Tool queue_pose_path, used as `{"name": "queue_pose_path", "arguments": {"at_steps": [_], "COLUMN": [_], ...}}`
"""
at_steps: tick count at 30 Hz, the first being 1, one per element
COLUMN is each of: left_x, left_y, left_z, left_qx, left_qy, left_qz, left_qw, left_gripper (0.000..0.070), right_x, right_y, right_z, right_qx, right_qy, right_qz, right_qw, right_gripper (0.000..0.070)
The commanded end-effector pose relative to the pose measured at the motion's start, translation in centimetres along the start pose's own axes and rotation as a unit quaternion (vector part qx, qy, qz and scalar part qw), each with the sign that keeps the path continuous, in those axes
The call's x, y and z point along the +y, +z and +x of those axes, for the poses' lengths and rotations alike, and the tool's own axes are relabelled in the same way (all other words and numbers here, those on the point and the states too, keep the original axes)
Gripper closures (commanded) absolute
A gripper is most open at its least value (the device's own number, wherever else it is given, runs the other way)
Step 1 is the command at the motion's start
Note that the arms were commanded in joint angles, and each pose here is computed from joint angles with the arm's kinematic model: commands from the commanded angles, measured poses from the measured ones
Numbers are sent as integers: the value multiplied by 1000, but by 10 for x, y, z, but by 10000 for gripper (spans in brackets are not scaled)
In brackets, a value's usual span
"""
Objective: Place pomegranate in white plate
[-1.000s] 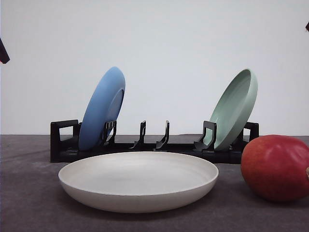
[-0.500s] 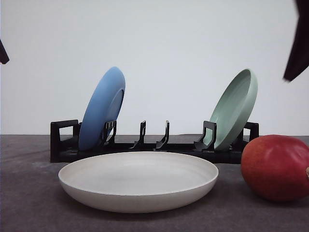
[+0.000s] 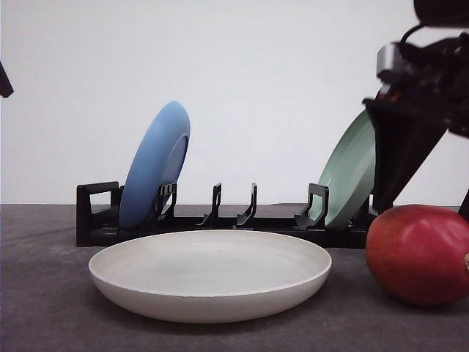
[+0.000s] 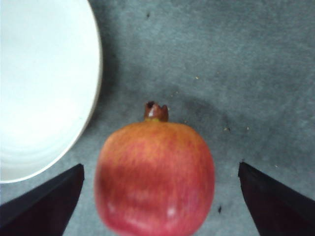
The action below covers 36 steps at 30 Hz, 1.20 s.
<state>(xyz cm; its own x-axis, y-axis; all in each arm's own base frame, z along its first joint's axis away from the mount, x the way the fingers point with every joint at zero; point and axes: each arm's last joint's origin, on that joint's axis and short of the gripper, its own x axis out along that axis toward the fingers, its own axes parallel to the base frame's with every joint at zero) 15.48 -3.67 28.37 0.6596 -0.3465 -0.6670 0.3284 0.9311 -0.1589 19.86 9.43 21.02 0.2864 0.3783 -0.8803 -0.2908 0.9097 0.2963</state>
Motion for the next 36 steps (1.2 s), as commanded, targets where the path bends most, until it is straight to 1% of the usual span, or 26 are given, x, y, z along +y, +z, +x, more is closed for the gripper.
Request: {"name": "queue_pose_path", "arguments": {"at_steps": [1, 9, 13, 17, 24, 26, 30, 36], "left_x": [-1, -1, -1, -1, -1, -1, -1, -1], "left_y": [4, 4, 4, 4, 4, 4, 4, 4], "left_z": [-2, -2, -2, -2, -2, -2, -2, -2], "left_qx": [-6, -6, -6, -6, -6, -6, -6, -6], "left_qy": [-3, -3, -3, -3, -3, -3, -3, -3], "left_qz": [4, 4, 4, 4, 4, 4, 4, 4], "left_qw": [1000, 1000, 1000, 1000, 1000, 1000, 1000, 1000], "left_gripper": [387, 387, 387, 387, 387, 387, 387, 388], "right_x": [3, 8, 10, 11, 12, 14, 23, 47], "right_y": [5, 5, 4, 3, 5, 10, 25, 42], "right_z": [4, 19, 22, 23, 18, 11, -4, -18], "right_qx": [3, 27, 34, 37, 42, 41, 25, -33], "right_qy": [1, 1, 1, -7, -31, -37, -29, 0], "right_qz": [-3, -14, -17, -14, -16, -24, -48, -103], "right_qw": [1000, 1000, 999, 999, 998, 998, 998, 994], "right_gripper": [61, 63, 100, 173, 180, 180, 180, 180]}}
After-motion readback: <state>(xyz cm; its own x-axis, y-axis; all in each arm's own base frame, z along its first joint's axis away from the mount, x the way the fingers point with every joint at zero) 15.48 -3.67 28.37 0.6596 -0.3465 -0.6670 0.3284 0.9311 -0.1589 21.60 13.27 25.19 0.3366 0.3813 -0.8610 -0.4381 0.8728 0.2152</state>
